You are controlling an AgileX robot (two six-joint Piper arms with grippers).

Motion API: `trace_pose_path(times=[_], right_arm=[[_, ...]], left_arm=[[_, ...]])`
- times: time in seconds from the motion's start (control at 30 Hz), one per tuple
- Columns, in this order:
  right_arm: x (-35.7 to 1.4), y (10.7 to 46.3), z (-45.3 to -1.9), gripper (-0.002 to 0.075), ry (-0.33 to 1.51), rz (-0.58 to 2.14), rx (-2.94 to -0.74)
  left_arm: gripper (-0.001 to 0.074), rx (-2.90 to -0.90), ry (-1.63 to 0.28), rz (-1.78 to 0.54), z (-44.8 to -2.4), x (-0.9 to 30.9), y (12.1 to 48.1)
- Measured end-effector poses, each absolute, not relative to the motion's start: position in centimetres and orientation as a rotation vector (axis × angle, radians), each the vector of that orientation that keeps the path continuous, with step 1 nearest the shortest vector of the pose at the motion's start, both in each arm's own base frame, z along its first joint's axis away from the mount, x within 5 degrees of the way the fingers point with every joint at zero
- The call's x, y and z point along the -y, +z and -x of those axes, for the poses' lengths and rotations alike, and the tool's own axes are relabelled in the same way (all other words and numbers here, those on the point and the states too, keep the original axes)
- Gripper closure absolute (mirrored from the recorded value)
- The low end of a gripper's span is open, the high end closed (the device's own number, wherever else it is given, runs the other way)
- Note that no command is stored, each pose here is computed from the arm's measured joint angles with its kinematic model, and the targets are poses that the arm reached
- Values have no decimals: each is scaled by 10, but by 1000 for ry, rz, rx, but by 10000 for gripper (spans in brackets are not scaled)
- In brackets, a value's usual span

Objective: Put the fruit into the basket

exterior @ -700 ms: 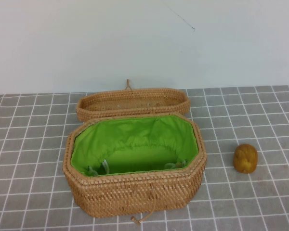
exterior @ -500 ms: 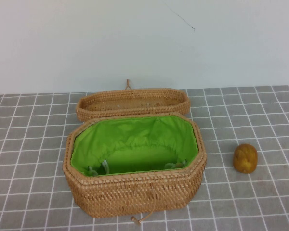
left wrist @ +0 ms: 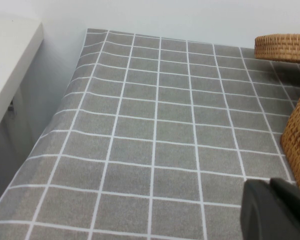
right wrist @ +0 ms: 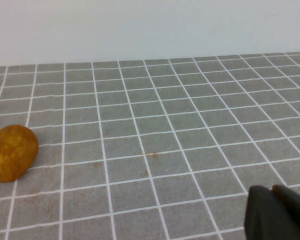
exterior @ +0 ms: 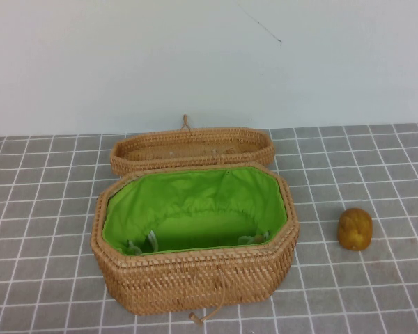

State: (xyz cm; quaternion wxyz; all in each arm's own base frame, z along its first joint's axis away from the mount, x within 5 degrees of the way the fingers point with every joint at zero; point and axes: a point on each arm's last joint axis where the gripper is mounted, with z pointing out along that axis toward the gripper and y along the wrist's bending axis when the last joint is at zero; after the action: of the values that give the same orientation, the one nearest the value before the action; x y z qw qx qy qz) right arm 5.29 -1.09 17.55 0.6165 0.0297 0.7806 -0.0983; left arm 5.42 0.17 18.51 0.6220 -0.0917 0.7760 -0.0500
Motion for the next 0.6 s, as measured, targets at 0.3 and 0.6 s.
trace_pose_path(times=[0.3,0.6], right_arm=[[11,176,-53,729,-227,-68,-1790],[11,186,-55,729,-223,-71,-1678]], left_arm=[[738,-1783,-115,211,-54,-2,185],[738,-1783,-115,211,-54,-2,185]])
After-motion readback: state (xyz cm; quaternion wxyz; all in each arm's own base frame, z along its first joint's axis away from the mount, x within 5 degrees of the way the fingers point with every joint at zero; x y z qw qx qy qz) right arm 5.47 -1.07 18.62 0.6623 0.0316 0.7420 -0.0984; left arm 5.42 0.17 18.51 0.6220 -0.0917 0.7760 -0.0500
